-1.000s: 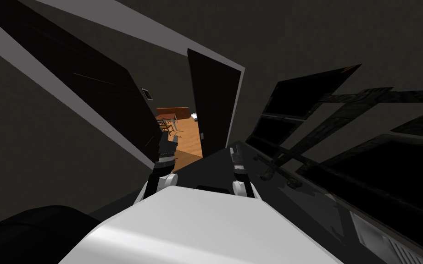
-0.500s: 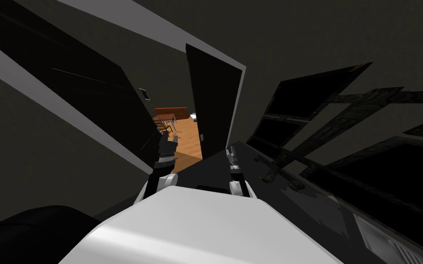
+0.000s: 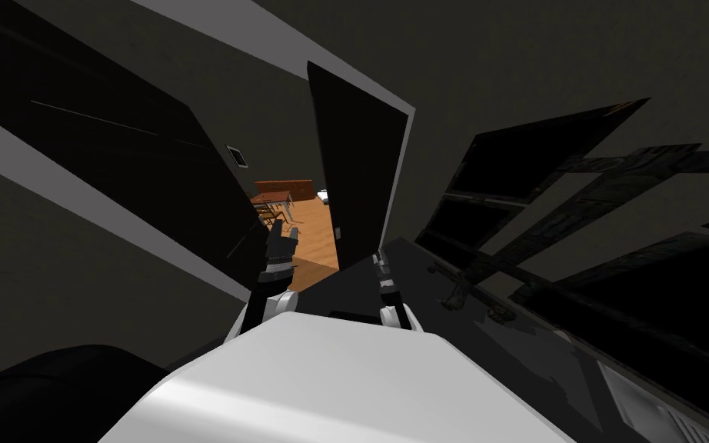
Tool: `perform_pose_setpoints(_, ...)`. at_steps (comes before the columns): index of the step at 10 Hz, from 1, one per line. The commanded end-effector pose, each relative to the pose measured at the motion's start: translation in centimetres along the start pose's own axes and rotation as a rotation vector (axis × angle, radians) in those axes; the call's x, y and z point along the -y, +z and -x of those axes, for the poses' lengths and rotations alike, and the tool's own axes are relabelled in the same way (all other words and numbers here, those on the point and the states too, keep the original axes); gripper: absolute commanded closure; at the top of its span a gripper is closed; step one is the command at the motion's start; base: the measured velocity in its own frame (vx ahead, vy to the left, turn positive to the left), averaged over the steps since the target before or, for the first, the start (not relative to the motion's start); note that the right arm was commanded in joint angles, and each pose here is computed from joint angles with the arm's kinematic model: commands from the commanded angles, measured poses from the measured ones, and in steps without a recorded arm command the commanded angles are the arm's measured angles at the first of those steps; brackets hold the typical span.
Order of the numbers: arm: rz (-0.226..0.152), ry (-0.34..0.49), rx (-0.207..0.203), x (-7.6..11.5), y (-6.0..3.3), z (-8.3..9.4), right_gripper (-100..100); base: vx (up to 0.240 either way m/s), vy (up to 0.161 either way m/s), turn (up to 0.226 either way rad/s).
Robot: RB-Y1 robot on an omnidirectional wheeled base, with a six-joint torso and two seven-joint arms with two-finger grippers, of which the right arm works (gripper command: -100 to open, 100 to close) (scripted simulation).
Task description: Push the door open
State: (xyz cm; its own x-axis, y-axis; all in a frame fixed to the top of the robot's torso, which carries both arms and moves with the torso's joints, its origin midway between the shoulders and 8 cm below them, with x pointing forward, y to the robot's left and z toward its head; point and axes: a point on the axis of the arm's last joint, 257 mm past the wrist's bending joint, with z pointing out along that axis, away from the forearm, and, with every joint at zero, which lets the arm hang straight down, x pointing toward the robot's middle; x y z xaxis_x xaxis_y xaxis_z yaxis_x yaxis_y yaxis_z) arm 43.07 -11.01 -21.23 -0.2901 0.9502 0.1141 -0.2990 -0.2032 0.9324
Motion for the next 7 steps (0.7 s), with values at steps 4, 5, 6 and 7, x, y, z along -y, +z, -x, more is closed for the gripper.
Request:
perform_pose_setpoints(4, -0.051, 0.004, -0.050, 2.9, -0.22, -2.1, -100, 0.079, 0.039, -0.023)
perform_pose_setpoints(5, -0.065, 0.005, -0.064, 3.6, -0.37, -2.7, -100, 0.066, 0.031, -0.028)
perform_pose_setpoints(6, -0.079, 0.005, -0.078, 4.4, -0.54, -3.3, -100, 0.091, 0.052, -0.036)
perform_pose_setpoints(7, -0.092, 0.006, -0.092, 5.1, -0.71, -3.9, -100, 0.102, 0.044, -0.034)
